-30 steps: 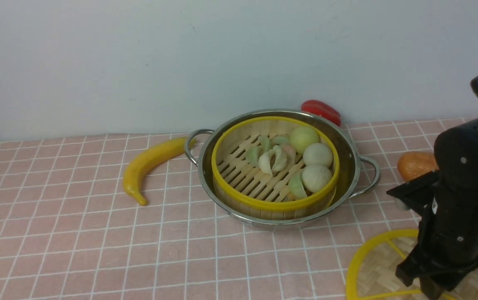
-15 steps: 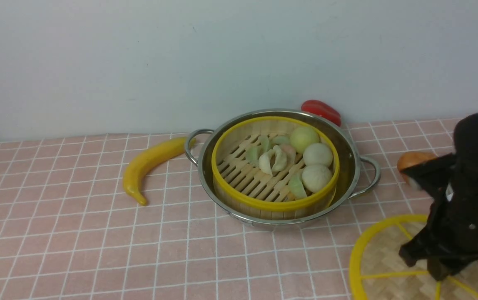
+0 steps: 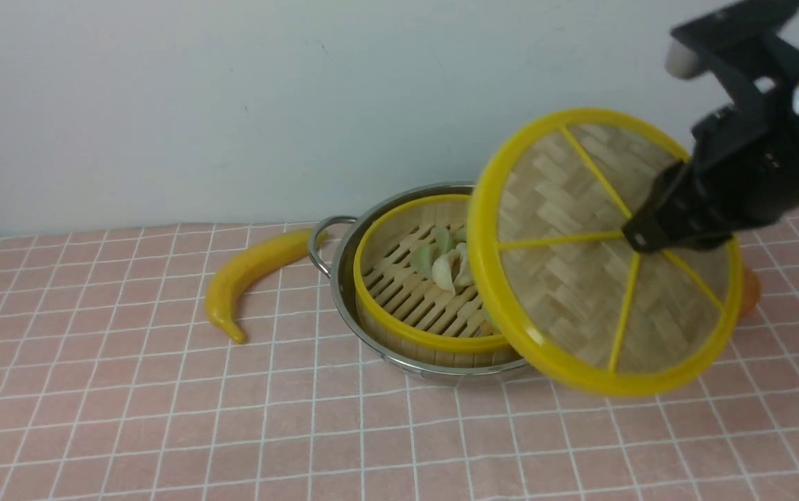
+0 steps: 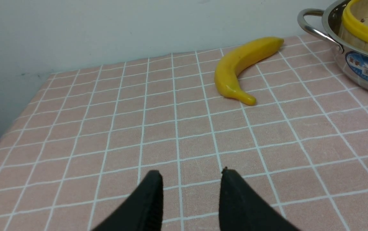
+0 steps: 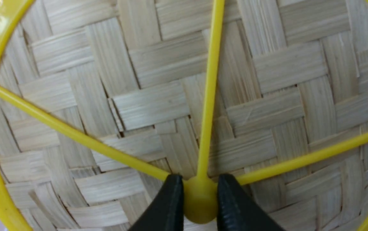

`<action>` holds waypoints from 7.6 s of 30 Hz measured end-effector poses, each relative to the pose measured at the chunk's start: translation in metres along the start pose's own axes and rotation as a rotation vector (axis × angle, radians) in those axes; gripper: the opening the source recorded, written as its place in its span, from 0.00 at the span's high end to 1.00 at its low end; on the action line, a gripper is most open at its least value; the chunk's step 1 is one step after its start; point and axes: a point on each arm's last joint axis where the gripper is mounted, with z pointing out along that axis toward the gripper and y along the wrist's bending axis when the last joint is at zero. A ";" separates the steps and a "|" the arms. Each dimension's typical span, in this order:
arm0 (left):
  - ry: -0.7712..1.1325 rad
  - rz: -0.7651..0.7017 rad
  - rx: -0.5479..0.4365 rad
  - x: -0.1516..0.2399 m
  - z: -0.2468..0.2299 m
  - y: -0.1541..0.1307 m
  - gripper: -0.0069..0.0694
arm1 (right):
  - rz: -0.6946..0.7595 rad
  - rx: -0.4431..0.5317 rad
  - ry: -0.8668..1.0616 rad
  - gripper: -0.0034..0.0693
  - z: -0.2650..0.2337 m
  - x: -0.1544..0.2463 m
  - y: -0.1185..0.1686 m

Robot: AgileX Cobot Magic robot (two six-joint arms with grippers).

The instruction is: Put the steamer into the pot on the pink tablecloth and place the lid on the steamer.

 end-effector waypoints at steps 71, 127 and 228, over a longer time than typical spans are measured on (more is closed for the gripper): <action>0.000 0.001 0.000 0.000 0.000 0.000 0.59 | -0.252 0.013 0.052 0.75 0.197 -0.072 0.011; 0.000 0.001 0.000 0.000 0.000 0.000 0.59 | 0.418 0.291 -0.723 0.93 -0.092 0.104 -0.040; -0.001 0.001 0.000 0.000 0.000 0.000 0.59 | 0.378 0.330 -0.817 0.62 -0.017 0.319 0.012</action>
